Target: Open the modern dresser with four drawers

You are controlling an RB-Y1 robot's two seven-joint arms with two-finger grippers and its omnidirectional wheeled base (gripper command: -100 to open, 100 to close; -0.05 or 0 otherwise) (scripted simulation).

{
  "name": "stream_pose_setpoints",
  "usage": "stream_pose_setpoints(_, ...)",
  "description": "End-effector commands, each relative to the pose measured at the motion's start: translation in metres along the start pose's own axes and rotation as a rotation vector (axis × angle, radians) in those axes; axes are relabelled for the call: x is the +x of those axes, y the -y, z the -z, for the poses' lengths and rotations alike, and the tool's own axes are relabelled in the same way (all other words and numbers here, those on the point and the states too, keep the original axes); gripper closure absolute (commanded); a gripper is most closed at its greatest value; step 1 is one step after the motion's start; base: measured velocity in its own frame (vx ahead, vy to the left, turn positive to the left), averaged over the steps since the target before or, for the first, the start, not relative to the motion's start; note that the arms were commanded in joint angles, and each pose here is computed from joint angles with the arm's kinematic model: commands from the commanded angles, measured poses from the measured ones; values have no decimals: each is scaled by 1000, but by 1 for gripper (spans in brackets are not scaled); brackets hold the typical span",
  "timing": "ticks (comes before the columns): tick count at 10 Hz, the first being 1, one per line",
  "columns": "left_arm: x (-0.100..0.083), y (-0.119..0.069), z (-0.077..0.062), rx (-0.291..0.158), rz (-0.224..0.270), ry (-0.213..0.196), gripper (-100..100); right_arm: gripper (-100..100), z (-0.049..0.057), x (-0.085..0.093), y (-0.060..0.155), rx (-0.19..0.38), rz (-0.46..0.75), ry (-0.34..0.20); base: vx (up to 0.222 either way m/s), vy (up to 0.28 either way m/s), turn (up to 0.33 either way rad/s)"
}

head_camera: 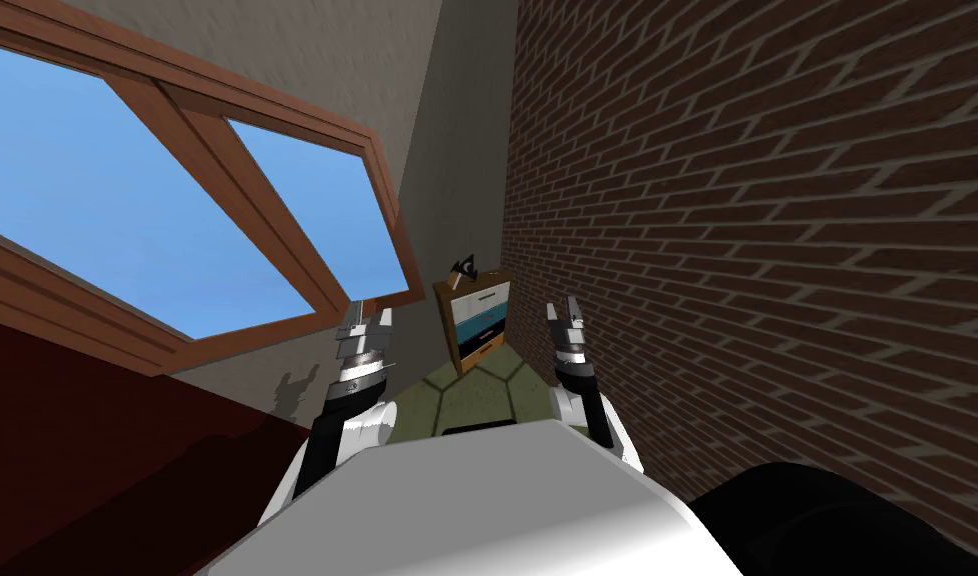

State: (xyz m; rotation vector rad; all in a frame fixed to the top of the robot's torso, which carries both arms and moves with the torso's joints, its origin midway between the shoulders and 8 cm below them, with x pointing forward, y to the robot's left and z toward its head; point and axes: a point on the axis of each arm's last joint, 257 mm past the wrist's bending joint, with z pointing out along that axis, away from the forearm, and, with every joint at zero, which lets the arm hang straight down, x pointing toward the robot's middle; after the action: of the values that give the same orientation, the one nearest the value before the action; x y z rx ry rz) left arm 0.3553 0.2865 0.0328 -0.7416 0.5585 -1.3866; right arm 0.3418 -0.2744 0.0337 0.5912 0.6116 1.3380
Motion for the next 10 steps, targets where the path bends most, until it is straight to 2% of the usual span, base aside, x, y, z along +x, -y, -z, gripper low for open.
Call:
stream_pose_setpoints(1, 0, 0, 0, 0, 0, 0, 0, 0, 0, 0, 0, 0, 0, 0, 0, 0, 0)
stream_pose_setpoints(9, 0, 0, 0, 0, 0, 0, 0, 0, 0, 0, 0, 0, 0, 0, 0, 0, 0)
stream_pose_setpoints(10, 0, 0, 0, 0, 0, 0, 0, -100, 0, 3, 0, 2, 37, -30, 14, 1, 69)
